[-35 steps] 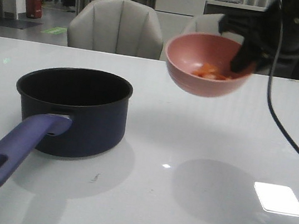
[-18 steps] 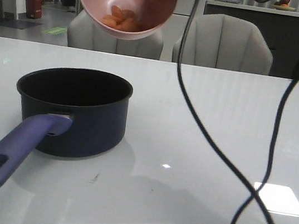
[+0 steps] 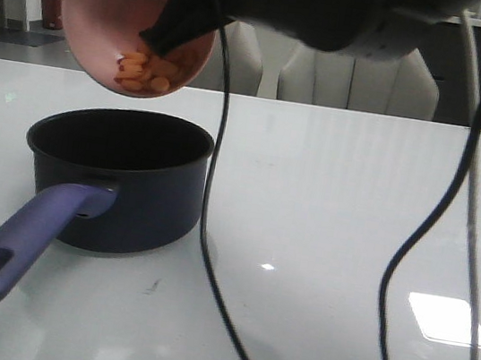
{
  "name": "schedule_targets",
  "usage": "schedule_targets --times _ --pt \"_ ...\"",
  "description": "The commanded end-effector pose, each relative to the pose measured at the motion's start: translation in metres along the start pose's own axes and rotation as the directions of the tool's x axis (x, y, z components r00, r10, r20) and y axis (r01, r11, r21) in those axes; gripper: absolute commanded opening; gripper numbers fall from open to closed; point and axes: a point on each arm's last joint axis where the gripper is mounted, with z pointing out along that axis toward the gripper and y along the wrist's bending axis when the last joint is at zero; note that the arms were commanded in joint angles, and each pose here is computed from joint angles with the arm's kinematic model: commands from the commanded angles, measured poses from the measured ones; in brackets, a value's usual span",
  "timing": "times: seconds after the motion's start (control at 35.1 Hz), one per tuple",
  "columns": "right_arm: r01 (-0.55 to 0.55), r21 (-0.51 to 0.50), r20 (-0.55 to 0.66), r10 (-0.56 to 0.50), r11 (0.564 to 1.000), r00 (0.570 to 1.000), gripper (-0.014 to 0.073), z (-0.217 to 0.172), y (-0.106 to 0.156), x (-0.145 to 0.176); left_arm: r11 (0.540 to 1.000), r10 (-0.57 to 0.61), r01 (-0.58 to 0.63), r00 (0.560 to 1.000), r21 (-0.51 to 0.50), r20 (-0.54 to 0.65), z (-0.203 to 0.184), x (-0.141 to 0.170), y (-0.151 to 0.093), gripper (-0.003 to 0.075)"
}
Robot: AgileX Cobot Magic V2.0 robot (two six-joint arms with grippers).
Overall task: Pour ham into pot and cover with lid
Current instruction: 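Tilt the pink bowl to pour the orange slices into the saucepan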
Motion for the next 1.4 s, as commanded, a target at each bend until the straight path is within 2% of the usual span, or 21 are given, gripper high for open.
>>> schedule_targets --times 0.0,0.09,0.14,0.31,0.57,0.74,0.85,1.0,1.05,1.14,1.23,1.28,1.37 --pt "0.099 0.259 0.162 -0.144 0.961 0.976 0.0137 -0.008 -0.018 -0.023 1.000 -0.003 0.001 0.995 0.012 0.096 -0.001 -0.016 -0.002 0.0603" --pt "0.138 0.359 0.202 -0.222 0.923 0.954 0.0137 -0.015 -0.011 -0.019 1.000 -0.003 0.001 0.995 0.012 0.096 -0.001 -0.016 -0.002 0.0603" --pt "0.185 0.339 0.195 -0.261 0.922 0.945 0.0137 -0.015 -0.004 -0.015 1.000 -0.003 0.001 0.995 0.012 0.096 -0.001 -0.016 -0.002 0.0603" --pt "0.233 0.296 0.198 -0.298 0.926 0.934 0.0137 -0.015 0.010 -0.006 1.000 -0.003 0.001 0.995 0.012 0.096 -0.001 -0.016 -0.002 0.0603" --pt "0.316 0.282 0.242 -0.386 0.906 0.890 0.0137 -0.015 0.016 -0.010 1.000 -0.003 0.001 0.995 0.012 0.096 -0.001 -0.016 -0.002 0.0603" --pt "0.416 0.294 0.267 -0.492 0.861 0.829 0.0137 -0.016 0.020 -0.015 1.000 -0.003 0.001 0.995 0.012 0.096 -0.001 -0.016 -0.002 0.0603" --pt "0.397 0.290 0.267 -0.472 0.871 0.840 0.0137 -0.015 0.019 -0.014 1.000 -0.003 0.001 0.995 0.012 0.096 -0.001 -0.016 -0.002 0.0603" --pt "0.251 0.281 0.246 -0.322 0.926 0.914 0.0137 -0.015 0.013 -0.011 1.000 -0.003 0.001 0.995 0.012 0.096 -0.001 -0.016 -0.002 0.0603" --pt "0.130 0.277 0.251 -0.202 0.952 0.947 0.0137 -0.015 0.007 -0.011 1.000 -0.003 0.001 0.995 0.012 0.096 -0.001 -0.016 -0.002 0.0603" --pt "-0.066 0.265 0.248 -0.001 0.962 0.969 0.0137 -0.015 -0.001 -0.010 1.000 -0.003 0.001 0.995 0.012 0.096 -0.001 -0.016 -0.002 0.0603" --pt "-0.254 0.247 0.213 0.203 0.935 0.956 0.0136 -0.014 -0.009 -0.008 1.000 -0.003 0.001 0.995 0.012 0.096 -0.001 -0.016 -0.002 0.0603" --pt "-0.365 0.234 0.166 0.333 0.901 0.928 0.0136 -0.014 -0.014 -0.007 1.000 -0.003 0.001 0.995 0.012 0.096 -0.001 -0.016 -0.002 0.0603" --pt "-0.482 0.209 0.092 0.474 0.851 0.876 0.0136 -0.015 -0.021 -0.010 1.000 -0.003 0.001 0.995 0.012 0.096 -0.001 -0.016 -0.002 0.0603"
